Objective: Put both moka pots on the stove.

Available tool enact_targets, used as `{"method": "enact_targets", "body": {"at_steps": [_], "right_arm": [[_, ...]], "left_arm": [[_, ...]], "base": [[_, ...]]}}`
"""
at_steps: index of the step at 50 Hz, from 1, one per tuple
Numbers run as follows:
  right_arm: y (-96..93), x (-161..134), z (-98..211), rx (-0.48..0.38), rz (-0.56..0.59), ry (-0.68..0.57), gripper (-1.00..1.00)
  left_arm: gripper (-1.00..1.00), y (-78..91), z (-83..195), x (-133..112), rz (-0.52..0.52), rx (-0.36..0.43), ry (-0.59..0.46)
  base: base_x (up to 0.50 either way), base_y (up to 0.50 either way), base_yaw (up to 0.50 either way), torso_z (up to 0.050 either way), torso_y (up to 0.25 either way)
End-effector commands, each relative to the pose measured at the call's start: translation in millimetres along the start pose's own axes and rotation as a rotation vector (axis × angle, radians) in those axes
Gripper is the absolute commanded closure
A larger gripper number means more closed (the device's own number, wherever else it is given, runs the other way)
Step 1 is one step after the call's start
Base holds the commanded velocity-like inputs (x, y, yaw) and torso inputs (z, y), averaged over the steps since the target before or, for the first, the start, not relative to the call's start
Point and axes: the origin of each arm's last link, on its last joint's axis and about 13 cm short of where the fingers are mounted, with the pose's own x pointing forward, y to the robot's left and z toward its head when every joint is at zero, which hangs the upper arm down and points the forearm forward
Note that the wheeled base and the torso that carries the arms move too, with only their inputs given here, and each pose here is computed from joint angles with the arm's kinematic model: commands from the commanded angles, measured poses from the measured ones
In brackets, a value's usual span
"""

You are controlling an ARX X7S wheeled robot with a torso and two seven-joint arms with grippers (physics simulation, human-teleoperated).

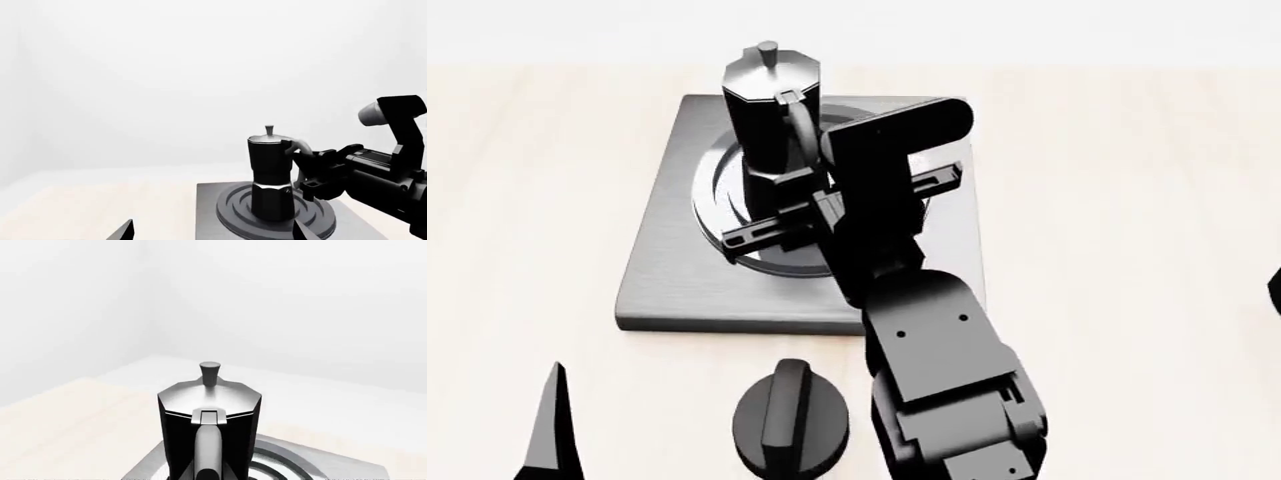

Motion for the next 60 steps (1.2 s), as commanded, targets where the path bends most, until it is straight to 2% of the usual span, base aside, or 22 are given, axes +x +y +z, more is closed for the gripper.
{"method": "enact_targets", "body": {"at_steps": [1, 28, 29, 45, 49, 56, 60], "right_arm": [[-1.3, 2.0, 7.2, -0.009, 0.006, -0.043, 1.0], [-5.7, -2.8, -13.0, 0.007, -0.013, 0.022, 1.0], [-5.6, -3.0, -12.9, 0.009, -0.019, 0.022, -1.0], [-3.8, -11.6, -7.6, 0.012, -0.026, 0.006, -1.0], [-0.6, -30.0, 4.2, 0.01, -0.019, -0.047, -1.0], [9.9, -89.8, 29.6, 0.033, 0.004, -0.113, -1.0], [13.6, -116.6, 43.3, -0.026, 0.005, -0.138, -1.0]], "left_arm": [[-1.0, -0.5, 0.1, -0.1, 0.0, -0.013, -0.003], [-1.0, -0.7, -0.1, -0.2, 0.001, -0.016, -0.004], [-1.0, -0.9, 0.6, -0.4, 0.0, -0.015, -0.003], [-1.0, -0.5, 1.0, 0.0, 0.002, -0.015, -0.006], [-1.0, 0.0, 1.8, -0.1, 0.005, -0.016, -0.008], [-1.0, -0.5, 1.0, -0.5, 0.004, -0.016, -0.006], [-1.0, -1.0, 1.3, -1.1, 0.001, -0.014, -0.009]], "base": [[0.0, 0.0, 0.0, 0.0, 0.0], [0.0, 0.0, 0.0, 0.0, 0.0], [0.0, 0.0, 0.0, 0.0, 0.0], [0.0, 0.0, 0.0, 0.0, 0.0], [0.0, 0.0, 0.0, 0.0, 0.0], [0.0, 0.0, 0.0, 0.0, 0.0], [0.0, 0.0, 0.0, 0.0, 0.0]]}}
